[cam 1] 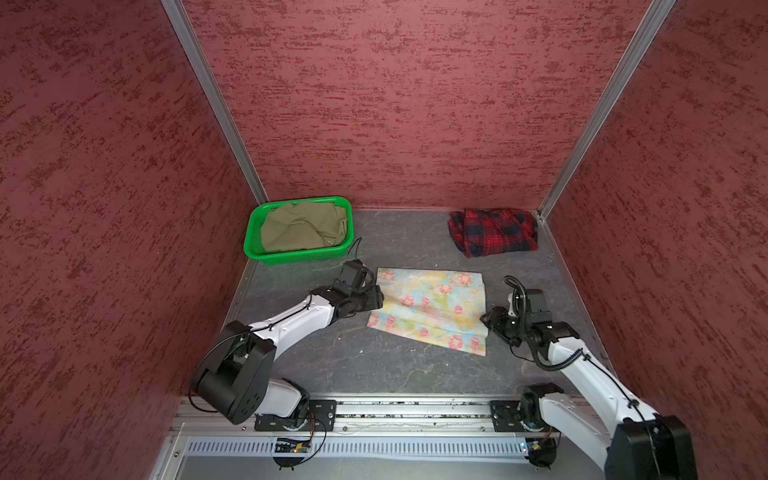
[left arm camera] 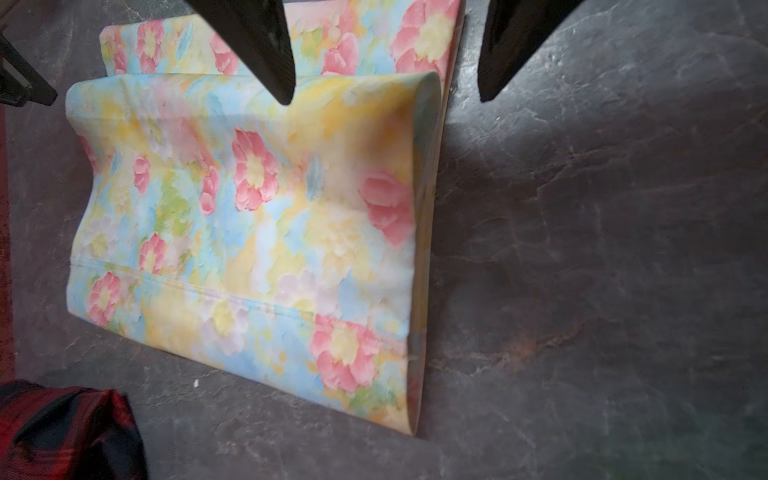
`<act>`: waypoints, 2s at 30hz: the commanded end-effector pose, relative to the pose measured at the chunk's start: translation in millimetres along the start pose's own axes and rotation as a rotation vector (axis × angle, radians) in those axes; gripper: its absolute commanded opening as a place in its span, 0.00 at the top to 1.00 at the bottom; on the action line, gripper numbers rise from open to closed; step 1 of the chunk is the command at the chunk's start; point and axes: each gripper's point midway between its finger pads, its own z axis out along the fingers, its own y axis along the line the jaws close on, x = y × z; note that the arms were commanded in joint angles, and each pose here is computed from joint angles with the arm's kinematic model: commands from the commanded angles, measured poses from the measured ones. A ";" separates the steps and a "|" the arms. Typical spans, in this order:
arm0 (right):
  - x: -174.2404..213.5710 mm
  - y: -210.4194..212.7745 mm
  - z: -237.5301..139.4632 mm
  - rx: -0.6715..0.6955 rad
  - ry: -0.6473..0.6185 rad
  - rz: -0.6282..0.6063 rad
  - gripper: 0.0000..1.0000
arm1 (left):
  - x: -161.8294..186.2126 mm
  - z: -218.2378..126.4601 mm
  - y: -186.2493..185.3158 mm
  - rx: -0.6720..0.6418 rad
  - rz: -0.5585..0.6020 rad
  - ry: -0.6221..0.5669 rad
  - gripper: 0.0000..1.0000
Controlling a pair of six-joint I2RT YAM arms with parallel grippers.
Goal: Fold and stack the skirts
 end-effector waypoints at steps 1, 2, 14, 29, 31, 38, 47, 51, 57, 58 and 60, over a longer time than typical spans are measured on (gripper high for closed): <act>2.8 1.0 9.2 -0.024 0.020 0.031 0.49 | 12.0 4.9 -3.1 0.031 -0.049 0.097 0.34; 2.5 0.2 12.0 -0.023 0.021 0.036 0.50 | 13.7 7.2 -5.2 0.042 -0.049 0.109 0.38; -35.3 14.2 39.9 -0.025 -0.048 -0.048 0.83 | 5.1 31.7 -0.9 0.083 -0.088 0.129 0.92; -108.3 79.5 76.4 -0.116 -0.099 -0.237 0.73 | -39.1 32.5 -0.7 0.092 -0.092 0.077 0.83; -103.9 79.7 68.5 -0.130 -0.107 -0.241 0.63 | -34.2 23.9 2.1 0.086 -0.091 0.068 0.66; -85.5 76.2 47.1 -0.170 -0.111 -0.219 0.47 | -28.9 5.9 26.8 0.043 -0.110 0.039 0.29; -68.0 65.6 47.9 -0.215 -0.092 -0.188 0.47 | -74.3 17.6 3.9 0.250 -0.123 -0.051 0.32; -67.6 64.3 44.5 -0.220 -0.099 -0.192 0.47 | -83.5 28.8 -9.5 0.322 -0.073 -0.043 0.34; -71.2 62.5 41.7 -0.222 -0.105 -0.189 0.47 | -73.1 37.3 -17.7 0.387 -0.027 -0.001 0.36; -71.1 61.0 42.4 -0.218 -0.104 -0.189 0.47 | -70.2 37.9 -17.7 0.393 -0.022 0.008 0.36; -70.9 58.3 43.5 -0.213 -0.100 -0.193 0.47 | -63.6 37.6 -17.9 0.406 -0.016 0.026 0.37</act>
